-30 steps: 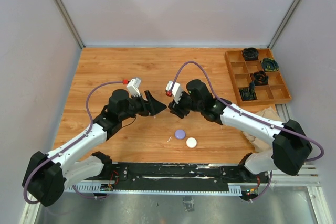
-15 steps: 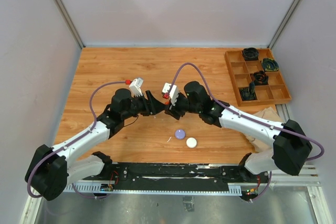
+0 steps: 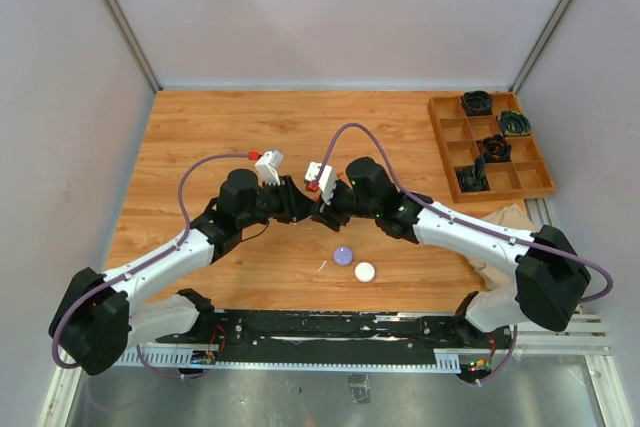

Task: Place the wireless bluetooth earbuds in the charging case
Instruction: Pick up the charging case at the center of the board.

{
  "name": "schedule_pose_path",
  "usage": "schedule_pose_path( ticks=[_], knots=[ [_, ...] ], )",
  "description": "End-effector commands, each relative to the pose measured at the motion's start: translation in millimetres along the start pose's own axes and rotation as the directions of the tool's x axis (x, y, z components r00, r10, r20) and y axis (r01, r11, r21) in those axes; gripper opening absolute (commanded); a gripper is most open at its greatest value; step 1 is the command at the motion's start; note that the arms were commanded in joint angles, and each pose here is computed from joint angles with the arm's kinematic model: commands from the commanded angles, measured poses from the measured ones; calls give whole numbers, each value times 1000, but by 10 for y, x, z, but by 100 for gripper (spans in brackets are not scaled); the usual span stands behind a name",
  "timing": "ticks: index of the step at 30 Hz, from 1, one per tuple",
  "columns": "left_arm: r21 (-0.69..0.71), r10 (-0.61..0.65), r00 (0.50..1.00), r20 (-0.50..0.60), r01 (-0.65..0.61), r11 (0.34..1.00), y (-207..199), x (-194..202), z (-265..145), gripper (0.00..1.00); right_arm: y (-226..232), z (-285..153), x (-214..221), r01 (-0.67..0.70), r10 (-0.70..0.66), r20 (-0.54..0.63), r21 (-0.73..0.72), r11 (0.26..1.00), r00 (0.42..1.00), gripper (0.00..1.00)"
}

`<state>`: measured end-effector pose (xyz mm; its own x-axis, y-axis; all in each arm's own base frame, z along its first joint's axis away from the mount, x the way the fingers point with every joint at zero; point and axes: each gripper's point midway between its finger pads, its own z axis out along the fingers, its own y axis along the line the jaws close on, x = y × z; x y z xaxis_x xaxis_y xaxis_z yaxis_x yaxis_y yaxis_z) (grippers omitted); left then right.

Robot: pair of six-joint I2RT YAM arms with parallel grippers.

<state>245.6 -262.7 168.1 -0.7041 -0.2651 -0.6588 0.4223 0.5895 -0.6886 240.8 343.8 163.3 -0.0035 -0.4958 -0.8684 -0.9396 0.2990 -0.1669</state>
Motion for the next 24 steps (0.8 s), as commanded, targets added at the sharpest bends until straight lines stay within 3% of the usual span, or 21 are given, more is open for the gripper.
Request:
schedule_pose_path(
  ticks=[1,9,16,24],
  knots=[
    [26,77,996,53,-78,997,-133,-177,7,27,30,22,-184,19,-18,41,-13,1000,999,46],
    [17,191,980,56,-192,981,-171,-245,-87,3,7,-128,-176,-14,16,49,-35,999,999,63],
    [78,332,943,33,-334,939,-361,-283,-241,0,-13,-483,-204,-106,125,147,-128,986,981,66],
    [226,534,845,20,-525,821,-662,-274,-425,0,101,-757,-395,-88,158,295,-237,968,942,62]
  ],
)
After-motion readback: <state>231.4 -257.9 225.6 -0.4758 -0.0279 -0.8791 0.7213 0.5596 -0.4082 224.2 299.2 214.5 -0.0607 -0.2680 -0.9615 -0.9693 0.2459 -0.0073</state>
